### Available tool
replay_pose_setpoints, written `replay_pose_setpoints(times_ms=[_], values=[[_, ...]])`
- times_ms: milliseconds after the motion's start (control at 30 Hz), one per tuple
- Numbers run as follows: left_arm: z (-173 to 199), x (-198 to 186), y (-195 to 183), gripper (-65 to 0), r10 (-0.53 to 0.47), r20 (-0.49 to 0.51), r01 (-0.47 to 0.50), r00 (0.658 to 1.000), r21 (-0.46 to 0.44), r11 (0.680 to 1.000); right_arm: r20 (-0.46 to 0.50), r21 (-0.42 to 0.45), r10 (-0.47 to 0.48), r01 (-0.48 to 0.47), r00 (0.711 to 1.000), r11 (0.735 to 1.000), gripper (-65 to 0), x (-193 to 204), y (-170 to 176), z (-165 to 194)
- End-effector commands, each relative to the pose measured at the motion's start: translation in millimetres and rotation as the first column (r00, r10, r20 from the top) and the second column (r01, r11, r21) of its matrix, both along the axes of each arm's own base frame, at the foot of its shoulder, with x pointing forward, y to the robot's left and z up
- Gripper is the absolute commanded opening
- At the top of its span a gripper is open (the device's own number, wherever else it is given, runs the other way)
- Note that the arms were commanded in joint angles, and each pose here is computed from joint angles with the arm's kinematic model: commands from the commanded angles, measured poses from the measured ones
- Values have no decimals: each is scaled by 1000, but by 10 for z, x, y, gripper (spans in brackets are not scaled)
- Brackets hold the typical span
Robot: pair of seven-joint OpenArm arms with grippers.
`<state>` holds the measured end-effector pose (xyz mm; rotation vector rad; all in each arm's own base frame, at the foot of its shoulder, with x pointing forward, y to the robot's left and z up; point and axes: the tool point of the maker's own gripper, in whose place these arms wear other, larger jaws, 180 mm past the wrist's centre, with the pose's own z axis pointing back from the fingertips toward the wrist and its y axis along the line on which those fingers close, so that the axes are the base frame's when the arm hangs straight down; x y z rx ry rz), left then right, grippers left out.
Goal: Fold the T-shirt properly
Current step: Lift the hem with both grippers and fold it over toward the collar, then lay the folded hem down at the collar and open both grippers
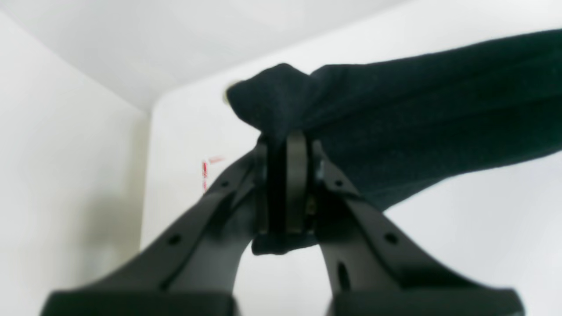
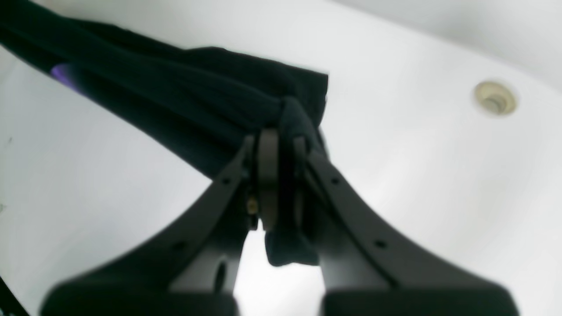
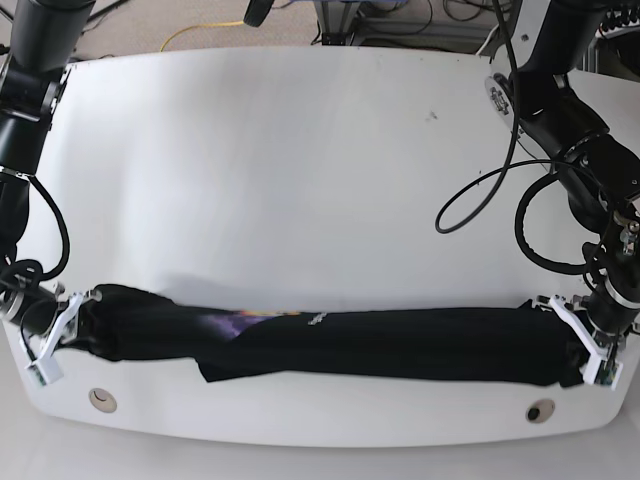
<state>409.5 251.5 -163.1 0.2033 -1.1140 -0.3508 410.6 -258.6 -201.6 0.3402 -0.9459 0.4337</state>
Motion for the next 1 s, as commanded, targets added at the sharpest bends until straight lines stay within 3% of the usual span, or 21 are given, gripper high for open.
replay_pose_setpoints(times_ms=[0, 200, 433, 967], values=[[-68, -99, 41, -650, 12, -7, -11, 1000, 22, 1000, 38, -8, -2, 3, 999, 1000, -650, -113, -6, 33], [-711, -460, 61, -650, 17, -174, -12, 985, 29, 1000, -74, 35, -18, 20, 997, 999, -650, -534, 67, -518], [-1223, -921, 233, -650, 63, -295, -61, 954, 14, 998, -192, 76, -22, 37, 981, 996, -650, -960, 178, -1000], [-1899, -1512, 247, -650, 50, -462, -68, 886, -22, 997, -341, 89, -21, 54, 940, 995, -650, -1487, 224, -1491]])
